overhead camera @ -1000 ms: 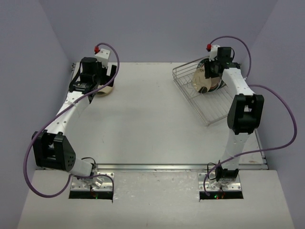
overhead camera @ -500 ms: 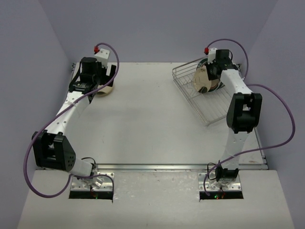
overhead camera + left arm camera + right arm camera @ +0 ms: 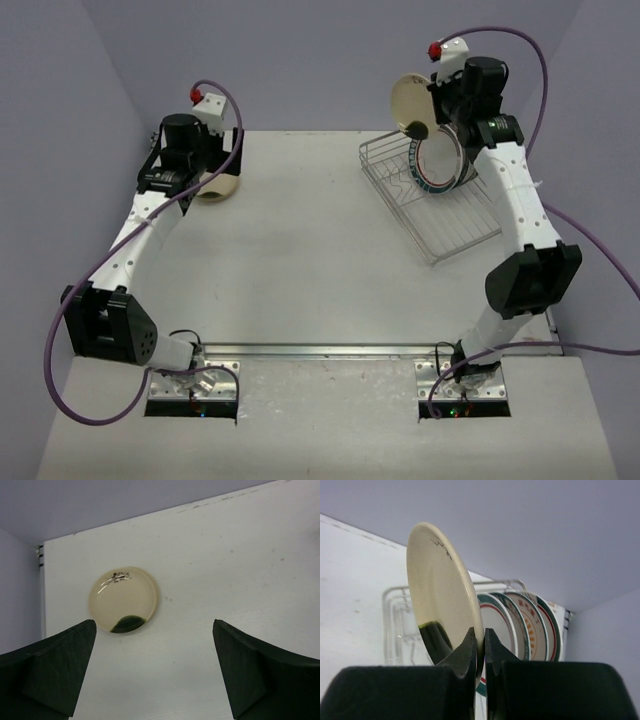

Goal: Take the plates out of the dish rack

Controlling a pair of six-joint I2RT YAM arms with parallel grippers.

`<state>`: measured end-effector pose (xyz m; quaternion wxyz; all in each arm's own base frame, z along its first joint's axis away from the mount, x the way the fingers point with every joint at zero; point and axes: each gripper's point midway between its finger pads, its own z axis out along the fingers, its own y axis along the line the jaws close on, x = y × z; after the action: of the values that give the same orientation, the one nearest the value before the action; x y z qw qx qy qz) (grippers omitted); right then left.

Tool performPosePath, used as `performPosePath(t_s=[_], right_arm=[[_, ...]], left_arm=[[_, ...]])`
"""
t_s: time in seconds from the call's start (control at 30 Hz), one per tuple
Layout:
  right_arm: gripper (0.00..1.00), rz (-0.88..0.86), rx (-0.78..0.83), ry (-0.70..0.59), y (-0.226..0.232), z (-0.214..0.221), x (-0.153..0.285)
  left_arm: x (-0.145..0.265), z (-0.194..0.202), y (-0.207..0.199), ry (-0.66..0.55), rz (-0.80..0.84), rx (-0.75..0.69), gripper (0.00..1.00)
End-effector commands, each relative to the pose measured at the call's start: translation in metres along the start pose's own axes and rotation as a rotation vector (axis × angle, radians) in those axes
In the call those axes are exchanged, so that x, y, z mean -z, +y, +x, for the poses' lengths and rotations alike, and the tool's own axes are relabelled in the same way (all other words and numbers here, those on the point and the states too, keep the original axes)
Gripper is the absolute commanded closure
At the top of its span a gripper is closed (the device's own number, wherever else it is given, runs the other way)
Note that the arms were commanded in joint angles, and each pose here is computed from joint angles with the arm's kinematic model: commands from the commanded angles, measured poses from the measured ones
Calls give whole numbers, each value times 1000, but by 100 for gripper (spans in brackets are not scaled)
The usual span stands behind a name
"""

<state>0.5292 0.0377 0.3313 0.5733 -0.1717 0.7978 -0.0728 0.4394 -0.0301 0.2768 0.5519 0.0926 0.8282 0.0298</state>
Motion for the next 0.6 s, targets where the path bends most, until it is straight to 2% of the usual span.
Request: performPosePath(t_s=[0.0, 0.07, 0.1, 0.2, 0.4, 0.57], right_arm=[[100, -266, -126, -81, 56, -31, 36], [100, -383, -174, -66, 88, -24, 45], [100, -456, -206, -53, 112, -18, 53], [100, -613, -270, -34, 160, -10, 72], [100, -810, -354, -8, 215, -10, 99], [100, -897, -343, 2, 244, -15, 113]], left_arm=[[44, -60, -53, -172, 324, 72, 1], [56, -66, -72, -200, 436, 85, 5], [68, -70, -89, -212, 542, 107, 7], [80, -72, -108, -206, 668, 146, 13], [80, -59, -127, -129, 784, 206, 27], [80, -39, -141, -56, 871, 227, 33]])
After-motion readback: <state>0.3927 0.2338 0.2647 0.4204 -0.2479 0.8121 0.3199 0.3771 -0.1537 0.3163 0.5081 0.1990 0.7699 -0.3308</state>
